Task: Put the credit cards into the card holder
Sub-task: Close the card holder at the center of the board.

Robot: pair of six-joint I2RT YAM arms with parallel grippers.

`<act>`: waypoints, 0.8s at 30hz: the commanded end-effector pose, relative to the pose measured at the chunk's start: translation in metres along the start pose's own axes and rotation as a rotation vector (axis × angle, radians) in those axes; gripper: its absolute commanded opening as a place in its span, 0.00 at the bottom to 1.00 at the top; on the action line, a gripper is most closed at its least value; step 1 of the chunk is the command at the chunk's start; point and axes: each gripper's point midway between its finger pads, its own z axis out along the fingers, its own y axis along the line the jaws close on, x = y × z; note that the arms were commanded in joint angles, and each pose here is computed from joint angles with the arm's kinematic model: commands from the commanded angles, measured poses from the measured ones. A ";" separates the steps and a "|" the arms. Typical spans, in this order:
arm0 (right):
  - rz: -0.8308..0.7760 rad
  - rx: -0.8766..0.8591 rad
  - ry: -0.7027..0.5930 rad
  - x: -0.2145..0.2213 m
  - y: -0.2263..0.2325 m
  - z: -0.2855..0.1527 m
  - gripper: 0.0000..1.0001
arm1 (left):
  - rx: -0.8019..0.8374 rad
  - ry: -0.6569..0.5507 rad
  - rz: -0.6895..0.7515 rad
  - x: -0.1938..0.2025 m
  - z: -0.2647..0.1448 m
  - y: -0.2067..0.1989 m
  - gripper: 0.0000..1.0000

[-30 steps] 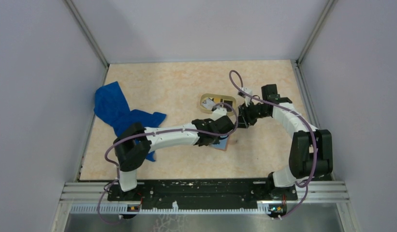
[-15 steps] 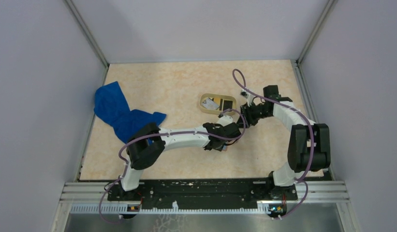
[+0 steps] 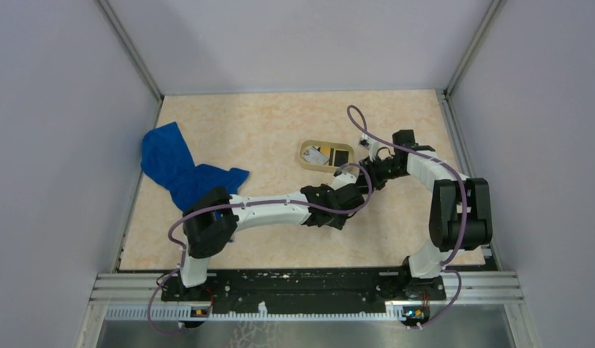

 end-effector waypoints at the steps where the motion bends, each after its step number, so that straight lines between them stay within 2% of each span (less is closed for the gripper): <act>1: -0.015 -0.035 -0.025 -0.006 0.004 -0.001 0.42 | 0.120 -0.064 -0.009 -0.015 -0.016 -0.020 0.65; 10: -0.033 -0.065 -0.040 -0.009 0.011 -0.002 0.42 | 0.232 -0.092 -0.002 -0.013 -0.010 -0.038 0.78; 24: -0.052 -0.081 -0.050 -0.011 0.016 -0.005 0.42 | 0.428 -0.135 -0.074 -0.018 -0.013 -0.045 0.80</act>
